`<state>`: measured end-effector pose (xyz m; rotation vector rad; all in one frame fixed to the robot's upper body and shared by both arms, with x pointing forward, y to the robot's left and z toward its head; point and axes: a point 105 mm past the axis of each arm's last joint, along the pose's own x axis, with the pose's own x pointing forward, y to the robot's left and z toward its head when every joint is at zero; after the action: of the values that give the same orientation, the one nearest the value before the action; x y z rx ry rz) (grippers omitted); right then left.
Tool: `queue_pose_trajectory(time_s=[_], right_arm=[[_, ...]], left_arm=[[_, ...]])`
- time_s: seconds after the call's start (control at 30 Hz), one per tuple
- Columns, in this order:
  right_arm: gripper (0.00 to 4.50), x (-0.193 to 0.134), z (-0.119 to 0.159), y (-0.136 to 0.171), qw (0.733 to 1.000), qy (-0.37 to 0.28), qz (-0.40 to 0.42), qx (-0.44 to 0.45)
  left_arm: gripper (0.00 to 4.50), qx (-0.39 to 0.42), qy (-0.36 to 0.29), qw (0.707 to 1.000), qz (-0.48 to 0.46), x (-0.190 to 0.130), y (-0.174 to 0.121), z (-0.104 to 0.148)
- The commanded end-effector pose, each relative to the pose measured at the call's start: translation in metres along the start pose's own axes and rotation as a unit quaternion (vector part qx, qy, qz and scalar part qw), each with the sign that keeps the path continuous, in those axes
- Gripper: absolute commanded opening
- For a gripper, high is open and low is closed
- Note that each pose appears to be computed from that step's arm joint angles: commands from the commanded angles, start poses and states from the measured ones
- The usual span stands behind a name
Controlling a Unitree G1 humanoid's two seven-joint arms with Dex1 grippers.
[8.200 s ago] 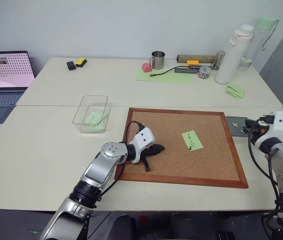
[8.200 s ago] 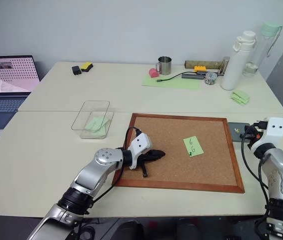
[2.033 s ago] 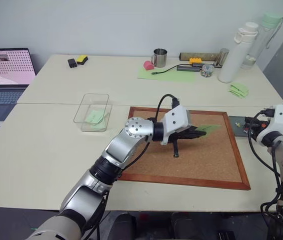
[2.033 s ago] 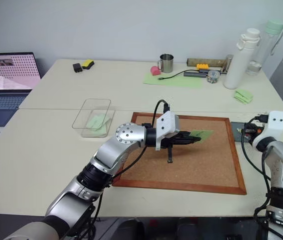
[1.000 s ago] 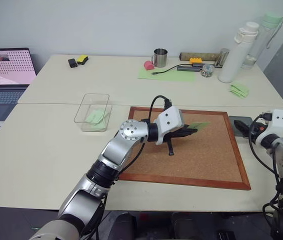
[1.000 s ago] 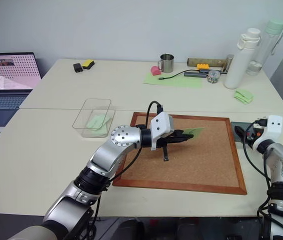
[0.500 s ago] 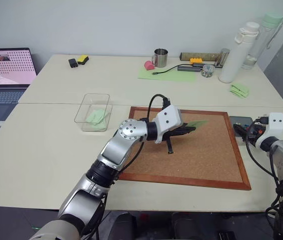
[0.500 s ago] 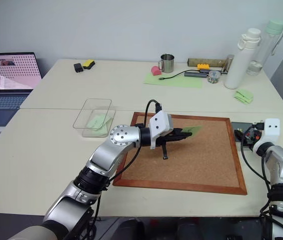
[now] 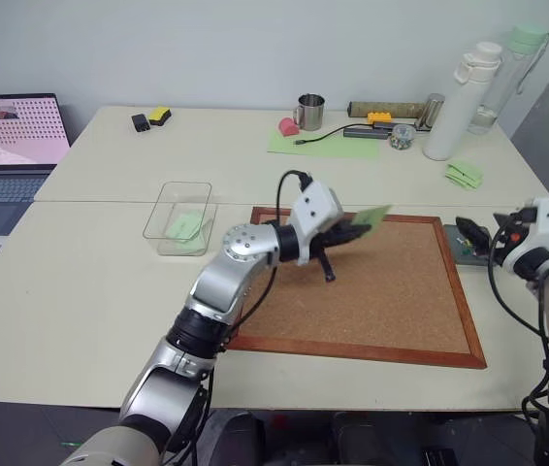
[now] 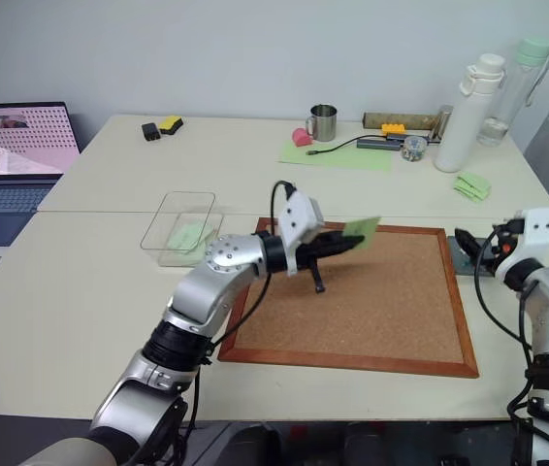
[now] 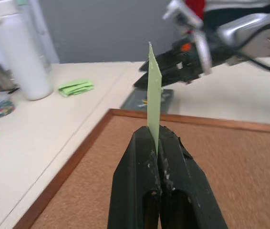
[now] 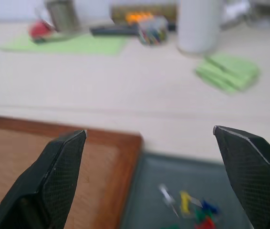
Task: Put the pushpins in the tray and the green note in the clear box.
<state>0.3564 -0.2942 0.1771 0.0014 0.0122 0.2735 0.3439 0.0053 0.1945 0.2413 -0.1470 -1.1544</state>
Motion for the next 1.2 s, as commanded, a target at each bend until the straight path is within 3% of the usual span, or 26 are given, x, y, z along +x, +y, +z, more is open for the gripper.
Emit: queue_pose_trajectory(time_s=[0.03,0.2,0.3,0.6,0.67,1.0,1.2], right_arm=[[4.48,-0.025,0.043,0.062,0.986,-0.029,0.165,-0.002],[4.48,-0.050,0.060,0.131,0.954,-0.028,0.299,-0.001],[4.48,-0.061,0.057,0.167,0.935,-0.019,0.354,0.011],[4.48,-0.068,0.034,0.216,0.919,-0.003,0.394,0.022],[4.48,-0.066,0.036,0.217,0.920,-0.010,0.391,0.026],[4.50,-0.062,0.041,0.208,0.929,-0.021,0.368,0.021],[4.50,-0.062,0.038,0.196,0.938,-0.014,0.345,0.003]], left_arm=[[0.00,0.011,0.011,0.990,0.143,-0.045,0.058,0.013],[0.00,0.015,0.057,0.941,0.333,-0.115,0.118,0.007],[0.00,0.031,0.096,0.904,0.415,-0.156,0.136,-0.003],[0.00,0.016,0.161,0.841,0.516,-0.198,0.143,-0.039],[0.00,0.016,0.166,0.844,0.510,-0.195,0.140,-0.044],[1.94,0.032,0.145,0.854,0.499,-0.186,0.137,-0.036],[3.13,0.006,0.103,0.930,0.353,-0.137,0.107,-0.025]])
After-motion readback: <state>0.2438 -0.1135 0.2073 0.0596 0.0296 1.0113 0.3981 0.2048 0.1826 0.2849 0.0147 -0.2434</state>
